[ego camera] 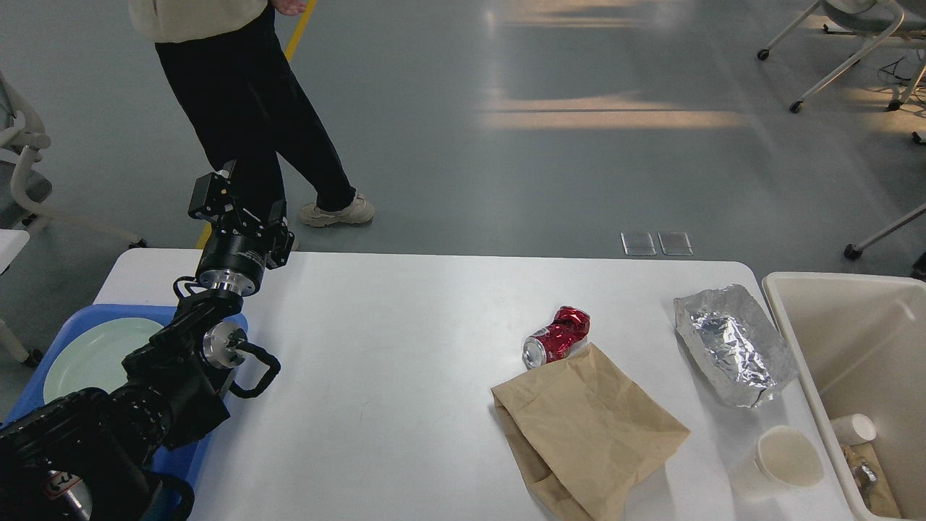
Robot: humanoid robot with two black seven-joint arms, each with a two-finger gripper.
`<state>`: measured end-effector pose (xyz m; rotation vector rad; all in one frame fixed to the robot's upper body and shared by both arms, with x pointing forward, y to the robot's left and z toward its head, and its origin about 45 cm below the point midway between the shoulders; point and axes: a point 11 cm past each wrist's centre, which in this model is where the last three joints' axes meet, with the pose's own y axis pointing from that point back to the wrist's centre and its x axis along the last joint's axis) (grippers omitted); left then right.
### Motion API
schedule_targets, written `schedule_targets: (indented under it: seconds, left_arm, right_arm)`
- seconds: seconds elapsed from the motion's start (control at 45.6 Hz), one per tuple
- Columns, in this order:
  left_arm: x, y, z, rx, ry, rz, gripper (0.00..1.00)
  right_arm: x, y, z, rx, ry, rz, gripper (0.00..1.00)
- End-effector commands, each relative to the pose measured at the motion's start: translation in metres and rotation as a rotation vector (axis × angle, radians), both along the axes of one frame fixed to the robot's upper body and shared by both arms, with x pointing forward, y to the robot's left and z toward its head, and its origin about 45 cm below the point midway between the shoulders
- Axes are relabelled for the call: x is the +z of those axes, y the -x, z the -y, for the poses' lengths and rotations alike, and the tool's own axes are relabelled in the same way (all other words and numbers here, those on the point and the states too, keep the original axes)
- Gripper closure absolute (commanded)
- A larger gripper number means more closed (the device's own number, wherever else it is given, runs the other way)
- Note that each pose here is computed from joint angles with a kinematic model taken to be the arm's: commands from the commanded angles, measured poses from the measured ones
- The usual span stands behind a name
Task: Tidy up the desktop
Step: 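Move the right gripper back over the silver foil bag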
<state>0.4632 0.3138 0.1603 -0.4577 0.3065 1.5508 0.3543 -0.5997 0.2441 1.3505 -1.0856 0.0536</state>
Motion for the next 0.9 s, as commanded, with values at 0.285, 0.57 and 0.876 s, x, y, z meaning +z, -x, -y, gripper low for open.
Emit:
schedule_targets:
  seconds: [0.285,0.57,0.876]
  left_arm:
    - [0.0,0.0,0.0,0.0,0.0,0.0,0.03]
    - [0.0,0.0,0.0,0.0,0.0,0.0,0.03]
    - [0.0,0.0,0.0,0.0,0.0,0.0,0.03]
  right_arm:
    - [0.124,-0.088,-0.088,0.249,0.079,-0.012,0.0]
    - [0.145,-0.13,-0.173,0.427,0.116,0.007,0.0]
    - [0.09,-0.128,-0.234,0.545,0.058,-0.124,0.0]
